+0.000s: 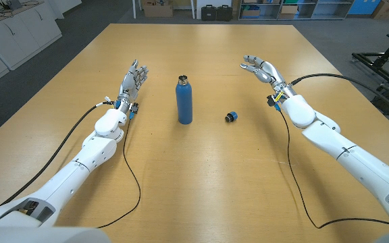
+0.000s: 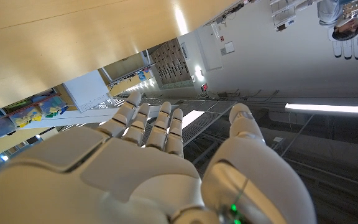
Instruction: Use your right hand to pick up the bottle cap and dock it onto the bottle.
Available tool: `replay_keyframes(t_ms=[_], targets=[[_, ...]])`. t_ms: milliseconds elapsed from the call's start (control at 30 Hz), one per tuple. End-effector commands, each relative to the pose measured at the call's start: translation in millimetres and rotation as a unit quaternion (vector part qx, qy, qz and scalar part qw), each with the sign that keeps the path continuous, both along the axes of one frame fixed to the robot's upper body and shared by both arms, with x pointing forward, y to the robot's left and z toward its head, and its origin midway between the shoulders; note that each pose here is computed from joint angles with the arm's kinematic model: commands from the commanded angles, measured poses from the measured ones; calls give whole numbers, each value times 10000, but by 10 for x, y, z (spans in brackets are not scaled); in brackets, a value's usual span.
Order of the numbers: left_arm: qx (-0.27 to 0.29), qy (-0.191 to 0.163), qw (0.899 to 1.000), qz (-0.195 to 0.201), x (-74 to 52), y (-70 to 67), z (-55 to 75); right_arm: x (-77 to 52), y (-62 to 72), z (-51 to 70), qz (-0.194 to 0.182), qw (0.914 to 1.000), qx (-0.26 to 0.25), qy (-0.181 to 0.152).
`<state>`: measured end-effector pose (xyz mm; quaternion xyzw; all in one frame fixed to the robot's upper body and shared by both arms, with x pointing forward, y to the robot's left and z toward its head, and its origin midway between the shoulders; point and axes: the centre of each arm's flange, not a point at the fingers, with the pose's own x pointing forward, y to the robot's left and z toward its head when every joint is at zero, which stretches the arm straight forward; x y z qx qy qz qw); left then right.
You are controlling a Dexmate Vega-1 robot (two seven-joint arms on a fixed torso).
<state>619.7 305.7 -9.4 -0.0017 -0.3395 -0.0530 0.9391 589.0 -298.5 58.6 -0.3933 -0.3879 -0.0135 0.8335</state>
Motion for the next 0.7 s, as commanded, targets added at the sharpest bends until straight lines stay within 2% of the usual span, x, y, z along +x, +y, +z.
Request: replay_keyframes(t_ms=[33, 233, 467, 700], targets=[[-16, 10, 10000, -10, -3, -54, -22, -134, -17, 91, -521, 9951, -844, 44], [11, 28, 10000, 17, 13, -85, -38, -224, 10, 156, -669, 9899, -1247, 95], [30, 13, 10000, 67, 23, -124, -34, -251, 28, 200, -736, 9833, -1638, 298], [38, 12, 10000, 18, 34, -177, -49, -311, 56, 241, -851, 9770, -1931, 319]])
